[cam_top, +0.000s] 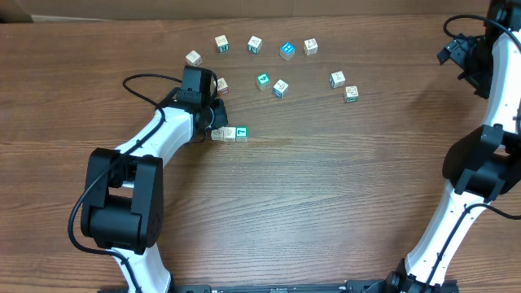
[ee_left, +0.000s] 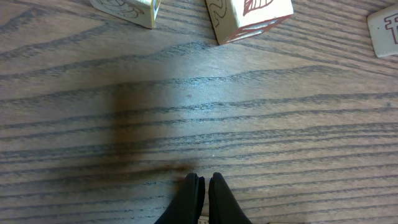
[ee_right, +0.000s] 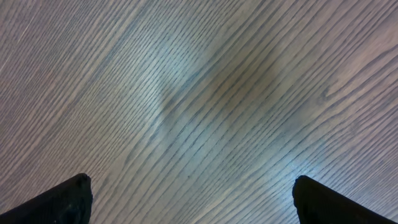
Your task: Form a horizontal line
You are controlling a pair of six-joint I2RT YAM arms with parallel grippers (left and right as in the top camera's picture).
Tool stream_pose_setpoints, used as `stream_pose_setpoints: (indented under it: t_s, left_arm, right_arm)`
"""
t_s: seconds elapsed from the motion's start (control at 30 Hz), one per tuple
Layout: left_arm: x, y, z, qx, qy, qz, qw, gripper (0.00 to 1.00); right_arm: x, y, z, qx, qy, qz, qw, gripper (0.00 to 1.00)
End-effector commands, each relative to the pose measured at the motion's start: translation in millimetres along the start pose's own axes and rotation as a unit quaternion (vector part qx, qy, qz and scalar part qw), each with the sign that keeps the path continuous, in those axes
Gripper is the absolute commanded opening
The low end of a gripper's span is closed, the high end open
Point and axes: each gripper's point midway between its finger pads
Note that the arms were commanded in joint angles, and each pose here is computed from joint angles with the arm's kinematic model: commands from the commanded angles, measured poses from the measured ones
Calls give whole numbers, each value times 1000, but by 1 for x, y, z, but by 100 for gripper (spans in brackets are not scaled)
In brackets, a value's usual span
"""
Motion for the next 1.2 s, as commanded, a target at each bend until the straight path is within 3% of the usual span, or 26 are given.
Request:
stream_pose_setpoints:
  t_s: [0.0,1.17]
  left_arm:
    - [-6,-2,-2,-6,10,-14,1000,4]
    - [-13,-1,-2,-6,24,-13,1000,4]
  right_arm:
    - [2,-1,7,3,-7,0,1000,100]
    - [2,-1,7,3,-7,0,1000,100]
Point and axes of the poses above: each gripper's point midway between its finger pads, its own z axis back along the fingers, its own y axis along the line the jaws close on, x = y × z, and after that the axes turned 8 degrees about -z, right-handed
